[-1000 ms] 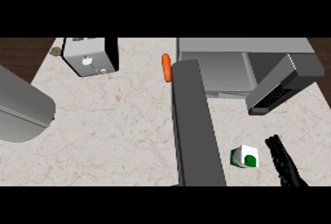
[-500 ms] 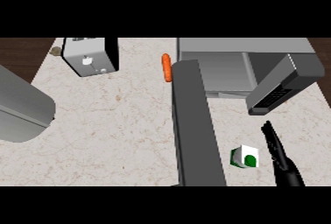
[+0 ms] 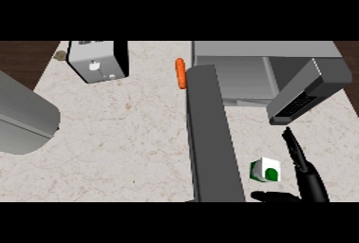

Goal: Pick up the milk, place it into the microwave and close the microwave

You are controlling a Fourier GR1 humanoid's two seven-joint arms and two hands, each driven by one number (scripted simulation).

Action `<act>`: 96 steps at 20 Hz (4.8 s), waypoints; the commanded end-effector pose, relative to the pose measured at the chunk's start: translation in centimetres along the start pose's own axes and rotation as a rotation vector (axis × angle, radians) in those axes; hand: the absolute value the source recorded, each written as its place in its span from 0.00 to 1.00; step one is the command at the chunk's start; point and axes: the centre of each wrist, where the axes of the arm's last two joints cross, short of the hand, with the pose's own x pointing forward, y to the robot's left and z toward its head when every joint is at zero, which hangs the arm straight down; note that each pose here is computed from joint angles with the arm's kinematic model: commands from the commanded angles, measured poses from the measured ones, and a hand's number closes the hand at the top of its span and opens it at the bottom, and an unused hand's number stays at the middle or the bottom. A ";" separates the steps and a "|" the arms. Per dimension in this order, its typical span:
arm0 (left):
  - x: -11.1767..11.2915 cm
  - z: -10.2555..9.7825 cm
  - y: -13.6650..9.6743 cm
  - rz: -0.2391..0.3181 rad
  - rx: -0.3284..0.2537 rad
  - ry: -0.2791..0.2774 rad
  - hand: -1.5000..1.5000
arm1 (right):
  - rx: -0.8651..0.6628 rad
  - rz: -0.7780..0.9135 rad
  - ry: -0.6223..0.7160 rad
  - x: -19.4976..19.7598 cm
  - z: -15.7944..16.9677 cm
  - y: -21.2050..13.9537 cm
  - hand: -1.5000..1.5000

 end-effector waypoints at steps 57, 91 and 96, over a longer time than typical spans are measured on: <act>-0.1 1.8 4.4 0.030 0.020 0.024 0.00 | 0.124 0.148 -0.224 -2.5 -17.8 3.9 1.00; -5.0 -2.5 6.0 0.018 -0.100 0.053 0.00 | -0.170 0.458 -0.019 2.6 -26.4 3.0 0.00; -5.0 -3.3 5.6 0.040 -0.159 0.053 0.00 | -0.121 0.382 -0.013 2.3 -25.9 4.2 0.00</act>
